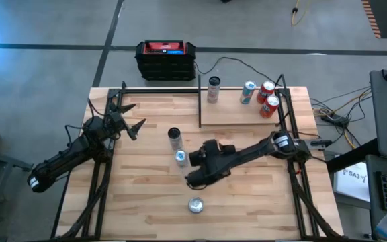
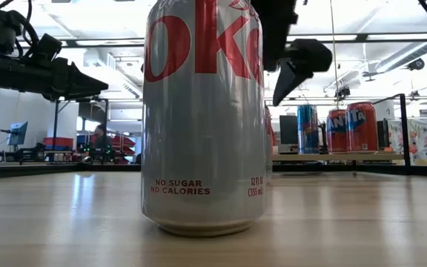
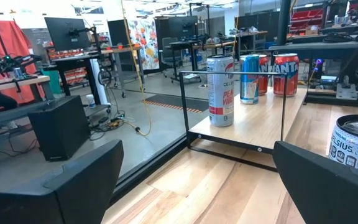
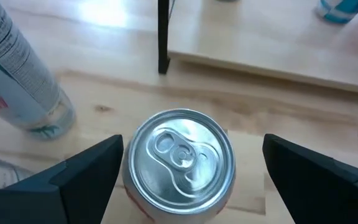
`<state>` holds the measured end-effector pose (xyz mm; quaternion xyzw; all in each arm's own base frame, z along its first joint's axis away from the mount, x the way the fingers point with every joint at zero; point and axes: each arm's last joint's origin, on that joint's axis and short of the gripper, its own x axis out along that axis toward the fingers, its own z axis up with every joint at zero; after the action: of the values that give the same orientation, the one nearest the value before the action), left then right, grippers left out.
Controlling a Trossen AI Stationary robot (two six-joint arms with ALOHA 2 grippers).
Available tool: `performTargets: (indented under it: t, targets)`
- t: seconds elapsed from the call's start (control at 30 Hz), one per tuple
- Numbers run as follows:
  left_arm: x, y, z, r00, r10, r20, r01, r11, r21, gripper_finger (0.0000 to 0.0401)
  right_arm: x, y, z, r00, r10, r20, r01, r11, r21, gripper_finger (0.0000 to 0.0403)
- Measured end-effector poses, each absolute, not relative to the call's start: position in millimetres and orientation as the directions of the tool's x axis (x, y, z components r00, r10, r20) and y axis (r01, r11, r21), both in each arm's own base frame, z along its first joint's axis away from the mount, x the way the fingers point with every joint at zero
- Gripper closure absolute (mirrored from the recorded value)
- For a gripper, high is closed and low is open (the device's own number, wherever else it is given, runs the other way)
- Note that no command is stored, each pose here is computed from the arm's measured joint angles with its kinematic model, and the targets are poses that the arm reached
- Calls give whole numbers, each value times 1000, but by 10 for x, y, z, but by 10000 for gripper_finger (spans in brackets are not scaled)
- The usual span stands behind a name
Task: Place canned beverage on shelf
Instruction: Put the right silver soda can on the shelf
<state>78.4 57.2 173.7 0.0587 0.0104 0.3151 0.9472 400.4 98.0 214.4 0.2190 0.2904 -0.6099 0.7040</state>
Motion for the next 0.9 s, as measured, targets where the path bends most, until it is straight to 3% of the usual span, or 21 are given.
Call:
performTargets:
  t: [0.37,0.9]
  targets:
    - [784,572,1737,801,598,17,-595,795,118,3,3824,1210,1790,190,-855,-483,978,208,16,32]
    - [784,572,1737,801,598,17,-596,794,118,3,3761,1192,1358,273,-886,-375,958,288,17,32]
